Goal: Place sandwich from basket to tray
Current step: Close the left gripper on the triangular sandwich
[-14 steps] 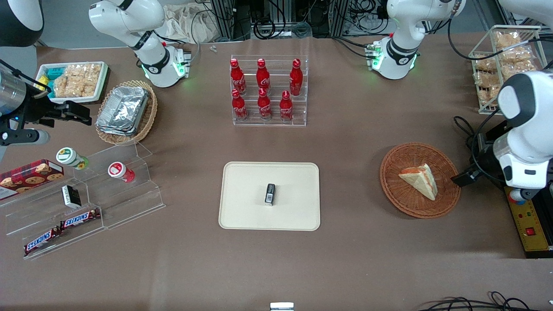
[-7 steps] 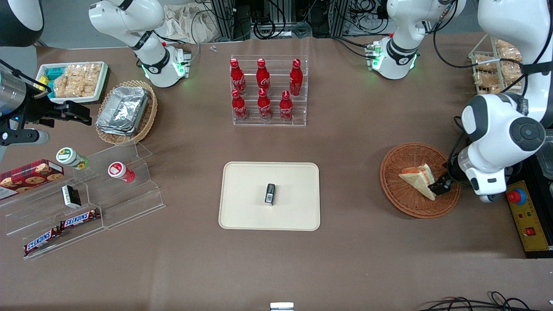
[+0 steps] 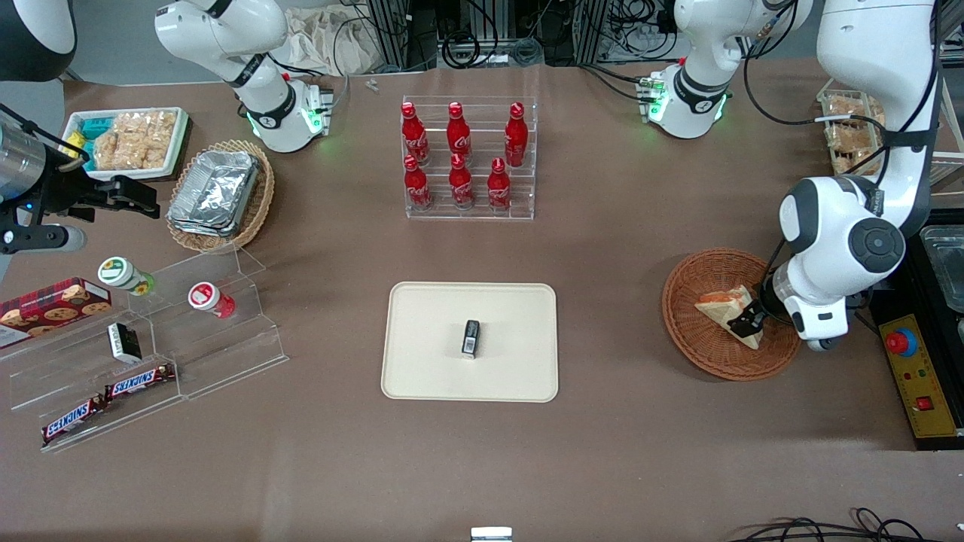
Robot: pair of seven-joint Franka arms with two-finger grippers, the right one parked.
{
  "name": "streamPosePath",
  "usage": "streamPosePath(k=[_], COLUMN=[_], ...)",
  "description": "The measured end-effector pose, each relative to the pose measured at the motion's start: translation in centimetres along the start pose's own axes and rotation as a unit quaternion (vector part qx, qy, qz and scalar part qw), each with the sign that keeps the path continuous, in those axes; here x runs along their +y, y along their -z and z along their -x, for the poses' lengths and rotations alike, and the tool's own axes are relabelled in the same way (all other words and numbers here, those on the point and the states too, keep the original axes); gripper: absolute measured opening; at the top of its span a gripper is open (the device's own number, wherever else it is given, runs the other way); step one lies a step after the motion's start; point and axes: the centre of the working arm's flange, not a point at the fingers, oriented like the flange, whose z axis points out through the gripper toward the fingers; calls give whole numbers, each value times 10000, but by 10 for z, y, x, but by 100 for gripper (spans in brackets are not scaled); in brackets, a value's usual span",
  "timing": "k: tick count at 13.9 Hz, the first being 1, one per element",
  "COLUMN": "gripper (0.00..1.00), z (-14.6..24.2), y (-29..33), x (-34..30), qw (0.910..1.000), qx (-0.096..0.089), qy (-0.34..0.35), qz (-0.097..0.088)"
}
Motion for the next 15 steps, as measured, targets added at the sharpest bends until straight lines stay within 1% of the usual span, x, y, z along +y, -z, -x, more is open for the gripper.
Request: streamPosePath(k=[4, 6, 7, 8, 10, 11, 13, 14, 15], gripper=[100, 100, 97, 97, 78, 65, 45, 40, 38], z=[5, 8, 8, 8, 8, 7, 5, 4, 2], y=[-25, -43, -48, -51, -51, -50, -44, -40, -34], x=[-10, -13, -13, -13, -13, -12, -7, -4, 0], qw=[10000, 10000, 10000, 10000, 10000, 9999, 9995, 9993, 9992], qx=[53, 20, 16, 16, 24, 37, 87, 118, 146], qy=[17, 16, 15, 20, 86, 147, 291, 323, 332], qz=[55, 1, -10, -11, -2, 16, 88, 137, 179])
